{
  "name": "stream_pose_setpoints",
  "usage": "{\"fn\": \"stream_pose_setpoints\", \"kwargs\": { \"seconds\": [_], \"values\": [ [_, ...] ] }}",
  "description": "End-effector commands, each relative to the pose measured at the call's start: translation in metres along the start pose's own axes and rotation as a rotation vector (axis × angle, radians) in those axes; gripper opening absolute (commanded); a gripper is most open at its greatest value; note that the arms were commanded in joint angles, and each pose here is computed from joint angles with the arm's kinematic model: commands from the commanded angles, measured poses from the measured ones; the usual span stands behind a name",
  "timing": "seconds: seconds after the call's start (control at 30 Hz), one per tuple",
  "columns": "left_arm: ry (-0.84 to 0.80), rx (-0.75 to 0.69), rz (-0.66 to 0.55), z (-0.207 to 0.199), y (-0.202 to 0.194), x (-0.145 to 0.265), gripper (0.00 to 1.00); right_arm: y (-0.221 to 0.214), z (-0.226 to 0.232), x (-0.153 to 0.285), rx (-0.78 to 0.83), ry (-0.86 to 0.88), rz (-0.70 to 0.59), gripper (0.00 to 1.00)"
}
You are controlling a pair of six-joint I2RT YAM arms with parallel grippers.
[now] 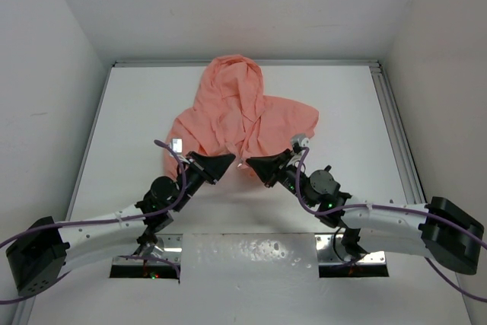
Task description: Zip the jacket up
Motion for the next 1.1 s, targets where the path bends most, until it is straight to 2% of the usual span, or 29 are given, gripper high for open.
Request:
{"fn": "stream_pose_setpoints", "kwargs": {
  "seconds": [0.0, 1.07],
  "values": [
    [-0.048, 0.005, -0.026, -0.0107, 0.0051, 0.0006, 0.0, 0.0216, 0.0159, -0.006, 0.001, 0.043, -0.076, 0.0],
    [-0.035, -0.006, -0.045, -0.0105, 0.0077, 0.0017, 0.0, 0.0168, 0.0195, -0.0042, 0.01, 0.052, -0.059, 0.0]
  ]
}}
Point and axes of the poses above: each gripper's point midway between its finger pads, its own x axis back along the fingers, its own z axis along the line the jaws close on, y = z × x, the point moved 5 cm from there along x, back along the fingers, and after that the axes turned 7 degrees about -x, right-handed, at the moved point
